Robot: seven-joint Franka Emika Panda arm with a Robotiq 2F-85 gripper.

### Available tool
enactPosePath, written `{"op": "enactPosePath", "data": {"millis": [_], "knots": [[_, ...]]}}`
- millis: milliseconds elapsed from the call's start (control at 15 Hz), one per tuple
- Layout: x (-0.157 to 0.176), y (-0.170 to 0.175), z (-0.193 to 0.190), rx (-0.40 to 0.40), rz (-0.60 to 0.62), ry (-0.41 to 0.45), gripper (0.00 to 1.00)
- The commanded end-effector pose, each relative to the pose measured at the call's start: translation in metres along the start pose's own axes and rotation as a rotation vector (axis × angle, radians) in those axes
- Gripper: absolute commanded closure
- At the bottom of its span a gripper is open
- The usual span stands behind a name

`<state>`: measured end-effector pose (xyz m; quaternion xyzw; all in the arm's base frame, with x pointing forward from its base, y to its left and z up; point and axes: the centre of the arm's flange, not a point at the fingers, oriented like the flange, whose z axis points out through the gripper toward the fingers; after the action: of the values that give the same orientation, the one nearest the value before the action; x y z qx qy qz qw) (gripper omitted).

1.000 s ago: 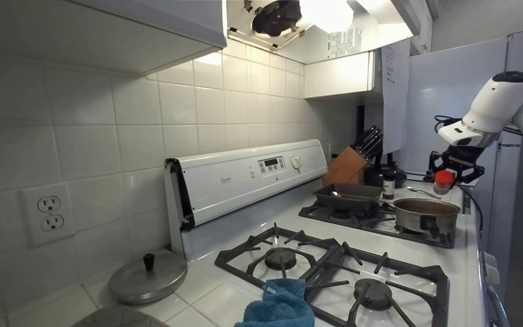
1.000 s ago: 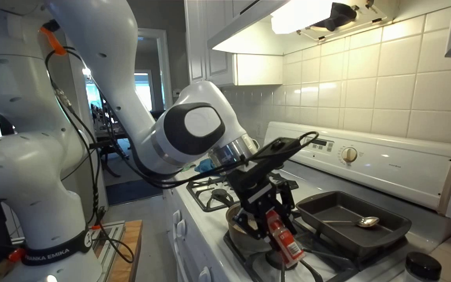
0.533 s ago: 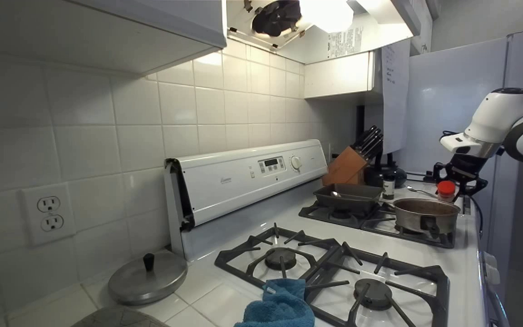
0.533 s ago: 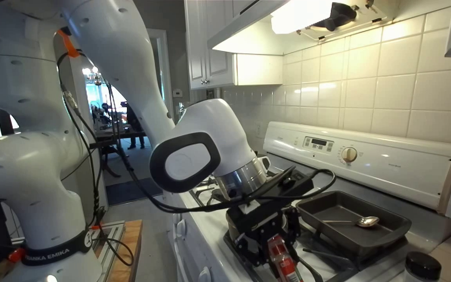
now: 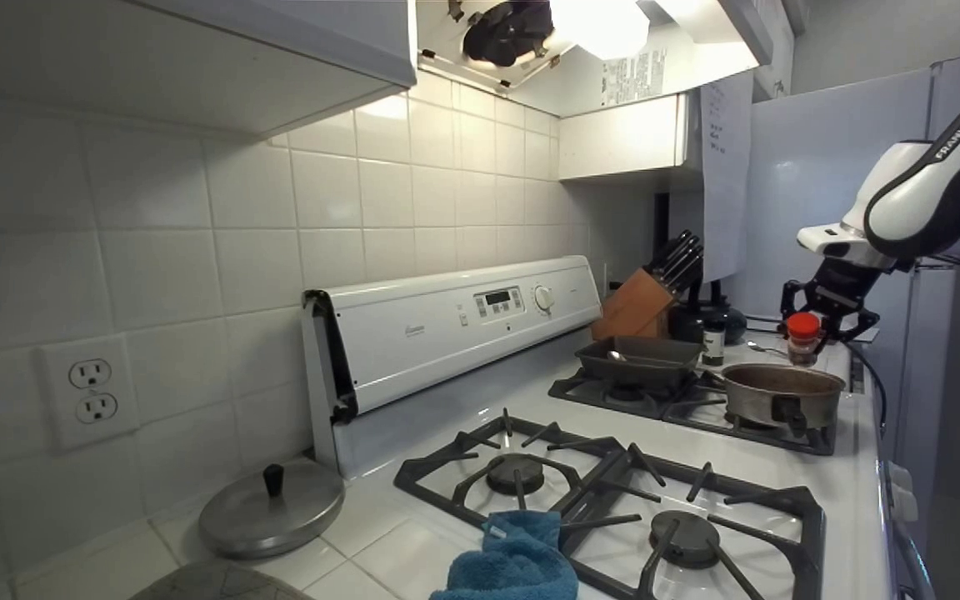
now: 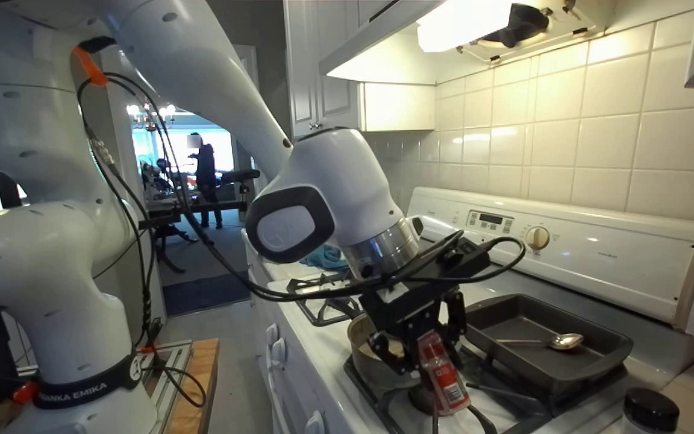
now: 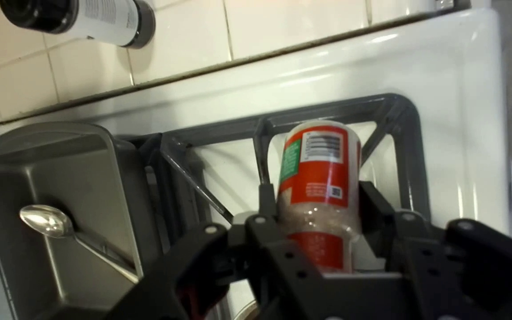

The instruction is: Pour some of the contents of the orange bottle into the pot

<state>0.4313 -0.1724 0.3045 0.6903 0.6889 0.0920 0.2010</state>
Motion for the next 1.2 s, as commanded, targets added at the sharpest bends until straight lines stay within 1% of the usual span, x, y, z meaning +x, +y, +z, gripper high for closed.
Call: {"op": "enactPosePath", "data": {"millis": [0,267,333,400,733,800,1133], "knots": [[-0.073,0.009,-0.023,-0.006,0.024,0.029,0.77],[-0.121,0.007,-0.033,-0.015,0.076,0.072,0.77],[-0.093,0.003,-0.036,-0.004,0.070,0.038,0.77],[-0.101,0.002,-0.038,-0.006,0.073,0.038,0.52],[-0.094,0.003,-0.033,0.003,0.066,0.046,0.52],[-0.094,0.003,-0.033,0.003,0.066,0.046,0.77],[-0.124,0.008,-0.019,0.029,0.139,0.082,0.77]]}}
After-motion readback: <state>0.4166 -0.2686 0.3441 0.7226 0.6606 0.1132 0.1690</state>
